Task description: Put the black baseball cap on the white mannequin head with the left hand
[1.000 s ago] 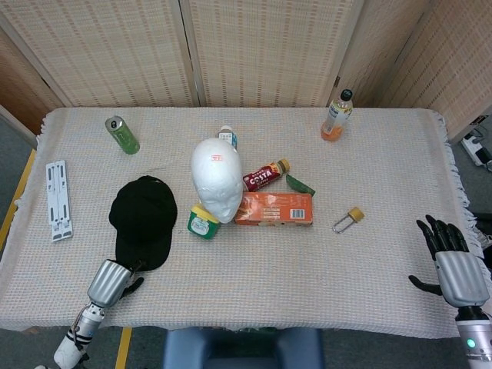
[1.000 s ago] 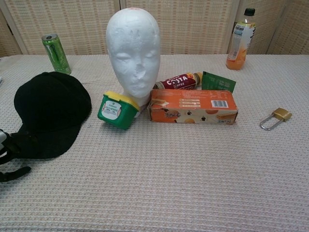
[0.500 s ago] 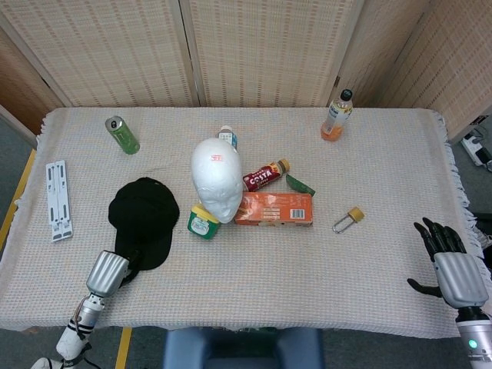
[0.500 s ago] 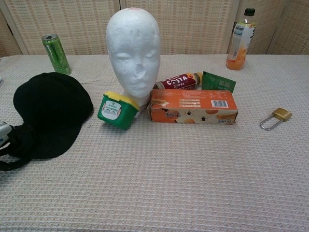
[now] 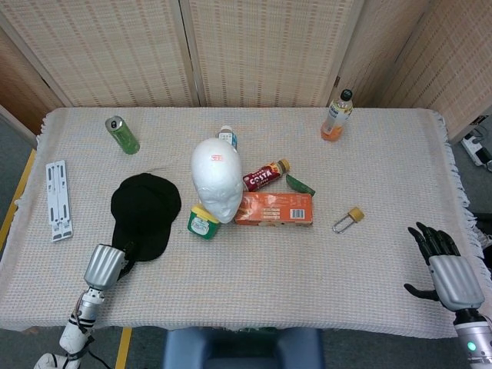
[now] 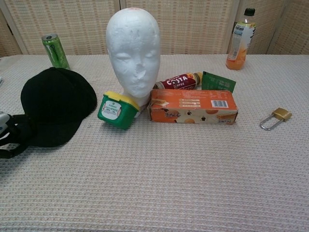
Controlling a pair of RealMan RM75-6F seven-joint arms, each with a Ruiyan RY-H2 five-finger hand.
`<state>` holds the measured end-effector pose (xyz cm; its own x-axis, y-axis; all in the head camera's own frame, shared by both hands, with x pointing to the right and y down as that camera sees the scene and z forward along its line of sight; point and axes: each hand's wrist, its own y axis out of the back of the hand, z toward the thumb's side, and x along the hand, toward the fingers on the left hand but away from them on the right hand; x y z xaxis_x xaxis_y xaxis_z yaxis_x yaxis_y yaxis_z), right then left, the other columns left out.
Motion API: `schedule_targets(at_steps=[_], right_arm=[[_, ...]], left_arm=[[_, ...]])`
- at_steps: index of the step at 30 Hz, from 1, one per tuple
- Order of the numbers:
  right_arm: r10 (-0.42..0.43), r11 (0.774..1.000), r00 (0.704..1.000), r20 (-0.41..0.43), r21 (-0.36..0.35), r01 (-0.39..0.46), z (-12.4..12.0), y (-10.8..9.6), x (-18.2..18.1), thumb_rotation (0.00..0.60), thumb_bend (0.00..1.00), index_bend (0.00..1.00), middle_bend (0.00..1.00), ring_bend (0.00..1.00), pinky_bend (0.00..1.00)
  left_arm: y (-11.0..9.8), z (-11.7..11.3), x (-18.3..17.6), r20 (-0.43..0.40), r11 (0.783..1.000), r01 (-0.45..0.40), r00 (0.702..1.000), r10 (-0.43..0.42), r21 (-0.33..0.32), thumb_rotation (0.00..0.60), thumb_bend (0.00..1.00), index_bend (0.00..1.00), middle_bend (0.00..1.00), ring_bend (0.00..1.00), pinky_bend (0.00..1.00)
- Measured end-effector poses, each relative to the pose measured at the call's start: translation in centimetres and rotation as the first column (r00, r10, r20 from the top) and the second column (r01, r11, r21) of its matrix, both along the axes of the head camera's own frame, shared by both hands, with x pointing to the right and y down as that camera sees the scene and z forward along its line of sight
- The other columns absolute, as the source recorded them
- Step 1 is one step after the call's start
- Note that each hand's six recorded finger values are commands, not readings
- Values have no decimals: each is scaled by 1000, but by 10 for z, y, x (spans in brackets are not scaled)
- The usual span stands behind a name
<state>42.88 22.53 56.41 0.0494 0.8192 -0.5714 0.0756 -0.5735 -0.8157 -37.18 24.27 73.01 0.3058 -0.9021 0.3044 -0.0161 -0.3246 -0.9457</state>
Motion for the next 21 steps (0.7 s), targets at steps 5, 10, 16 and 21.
schedule_targets(at_steps=[5, 10, 16, 21], right_arm=[[-6, 1000, 1000, -1, -12, 6, 0, 1, -1, 600, 0, 0, 0, 0, 0], [-13, 999, 1000, 1, -29, 13, 2, 2, -2, 600, 0, 0, 0, 0, 0], [-24, 999, 1000, 10, -44, 25, 2, 4, -5, 600, 0, 0, 0, 0, 0], [-26, 999, 999, 24, -42, 27, -1, 5, -6, 600, 1, 0, 0, 0, 0]], left_arm=[[-8, -3, -4, 0, 999, 26, 1000, -26, 23, 600, 467, 668, 1000, 1000, 1000], [-21, -12, -10, -8, 996, 48, 999, -48, 73, 600, 490, 674, 1000, 1000, 1000], [-46, -32, -16, -34, 982, 67, 998, -62, 176, 600, 507, 684, 1000, 1000, 1000], [-68, -48, -19, -43, 965, 63, 998, -54, 253, 600, 515, 684, 1000, 1000, 1000]])
